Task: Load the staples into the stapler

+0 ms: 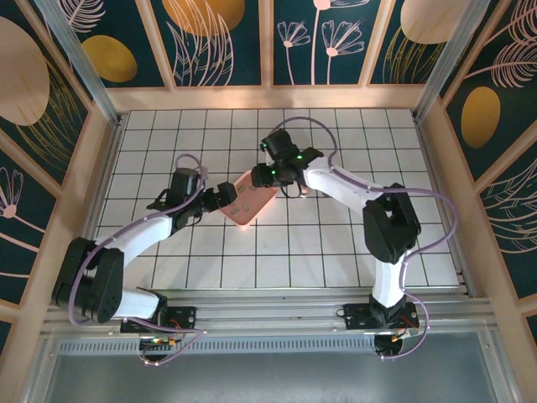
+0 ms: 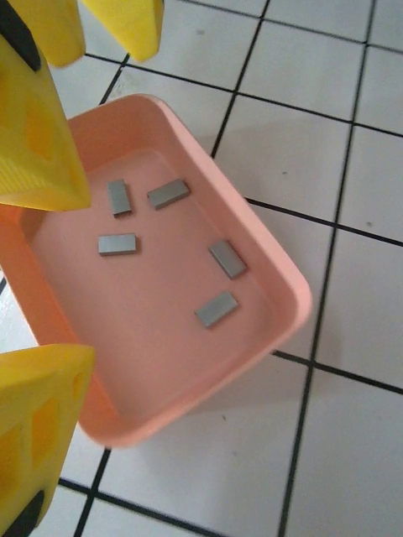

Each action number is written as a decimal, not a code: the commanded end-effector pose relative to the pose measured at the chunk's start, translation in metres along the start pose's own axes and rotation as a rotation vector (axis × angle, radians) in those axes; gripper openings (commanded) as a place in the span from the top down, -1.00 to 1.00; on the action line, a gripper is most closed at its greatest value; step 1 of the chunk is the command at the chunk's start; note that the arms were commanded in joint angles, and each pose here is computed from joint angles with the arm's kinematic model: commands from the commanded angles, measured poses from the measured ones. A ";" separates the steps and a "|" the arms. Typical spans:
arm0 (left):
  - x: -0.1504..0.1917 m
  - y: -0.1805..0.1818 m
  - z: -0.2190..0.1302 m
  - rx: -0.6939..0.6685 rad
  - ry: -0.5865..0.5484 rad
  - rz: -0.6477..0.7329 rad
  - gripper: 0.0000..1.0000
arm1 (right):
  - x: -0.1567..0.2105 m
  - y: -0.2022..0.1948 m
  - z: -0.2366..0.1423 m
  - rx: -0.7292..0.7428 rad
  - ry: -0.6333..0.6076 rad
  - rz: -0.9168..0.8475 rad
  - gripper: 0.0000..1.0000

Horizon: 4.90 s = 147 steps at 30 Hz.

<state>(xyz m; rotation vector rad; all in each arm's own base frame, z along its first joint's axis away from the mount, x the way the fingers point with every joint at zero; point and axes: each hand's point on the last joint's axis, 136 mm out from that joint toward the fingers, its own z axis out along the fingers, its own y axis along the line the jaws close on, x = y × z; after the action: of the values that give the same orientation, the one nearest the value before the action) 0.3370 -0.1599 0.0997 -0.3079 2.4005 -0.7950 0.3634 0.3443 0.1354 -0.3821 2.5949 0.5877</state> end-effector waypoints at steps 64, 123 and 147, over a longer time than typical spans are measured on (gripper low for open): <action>-0.006 0.067 -0.017 0.010 -0.039 -0.173 -0.97 | 0.082 0.011 0.122 0.237 0.369 -0.157 0.49; 0.018 -0.126 0.061 0.132 0.097 0.293 -0.93 | 0.145 -0.192 -0.041 0.354 0.204 0.350 0.64; 0.018 -0.134 0.082 0.120 0.120 0.300 -0.93 | 0.141 -0.230 -0.050 0.414 0.276 0.325 0.37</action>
<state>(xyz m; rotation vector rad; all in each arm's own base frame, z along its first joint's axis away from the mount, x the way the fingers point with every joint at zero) 0.3717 -0.3085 0.1153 0.1315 2.4295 -0.8451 0.3035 0.1008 0.0222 0.1099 2.9585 0.1020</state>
